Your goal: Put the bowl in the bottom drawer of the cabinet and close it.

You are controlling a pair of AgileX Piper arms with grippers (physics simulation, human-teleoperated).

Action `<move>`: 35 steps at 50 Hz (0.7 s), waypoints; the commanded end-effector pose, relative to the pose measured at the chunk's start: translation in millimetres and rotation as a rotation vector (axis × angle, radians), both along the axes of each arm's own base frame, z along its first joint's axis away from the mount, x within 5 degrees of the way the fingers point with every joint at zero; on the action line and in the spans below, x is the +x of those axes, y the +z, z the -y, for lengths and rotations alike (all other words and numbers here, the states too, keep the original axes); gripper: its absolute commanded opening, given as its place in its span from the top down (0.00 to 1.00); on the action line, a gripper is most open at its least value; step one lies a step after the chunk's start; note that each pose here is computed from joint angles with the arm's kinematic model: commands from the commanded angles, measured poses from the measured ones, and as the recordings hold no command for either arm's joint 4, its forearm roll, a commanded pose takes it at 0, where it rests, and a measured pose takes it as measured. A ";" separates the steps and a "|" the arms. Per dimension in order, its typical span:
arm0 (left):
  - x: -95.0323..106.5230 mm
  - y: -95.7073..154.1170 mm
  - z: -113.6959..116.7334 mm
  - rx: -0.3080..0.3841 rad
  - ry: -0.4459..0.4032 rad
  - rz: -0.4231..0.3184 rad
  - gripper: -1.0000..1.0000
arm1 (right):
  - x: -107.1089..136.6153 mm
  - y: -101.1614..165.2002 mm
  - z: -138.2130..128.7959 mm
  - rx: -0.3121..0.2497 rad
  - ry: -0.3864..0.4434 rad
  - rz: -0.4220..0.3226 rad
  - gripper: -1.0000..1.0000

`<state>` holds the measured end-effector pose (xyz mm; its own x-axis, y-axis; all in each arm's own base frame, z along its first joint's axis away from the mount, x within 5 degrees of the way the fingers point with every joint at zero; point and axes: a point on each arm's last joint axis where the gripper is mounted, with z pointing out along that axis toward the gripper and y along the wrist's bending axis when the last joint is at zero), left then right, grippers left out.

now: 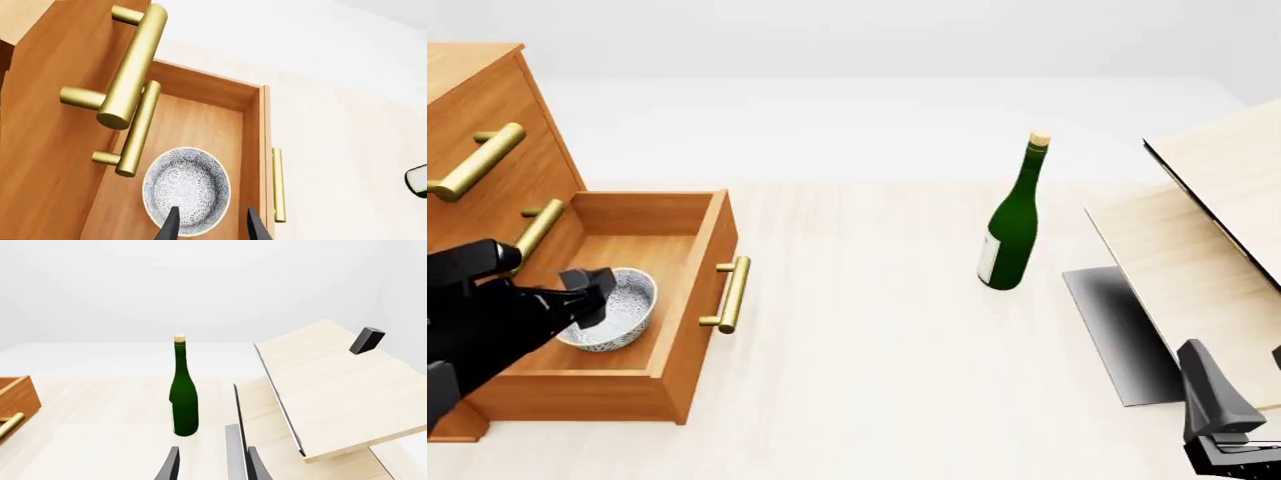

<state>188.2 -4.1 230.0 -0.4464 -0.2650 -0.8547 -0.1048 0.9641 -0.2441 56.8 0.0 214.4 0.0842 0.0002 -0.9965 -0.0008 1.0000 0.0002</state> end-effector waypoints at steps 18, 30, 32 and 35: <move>-10.2 15.2 17.8 0.011 -0.108 0.046 0.00 | -0.1 -0.1 0.0 0.000 0.000 0.000 0.00; -11.0 24.1 28.7 0.038 -0.182 0.073 0.00 | -0.1 -0.1 0.0 0.000 0.000 0.000 0.00; -10.2 24.0 30.2 0.039 -0.191 0.073 0.00 | -0.1 -0.1 0.0 0.000 0.000 0.000 0.00; -11.2 25.4 34.6 0.040 -0.217 0.078 0.00 | -0.1 -0.1 0.0 0.000 0.000 0.000 0.00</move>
<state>178.4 -30.1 250.4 -0.4231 -0.1566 -0.8925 0.0732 0.9758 -0.2059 56.8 0.0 214.4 0.0842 0.0003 -0.9965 -0.0007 1.0000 0.0002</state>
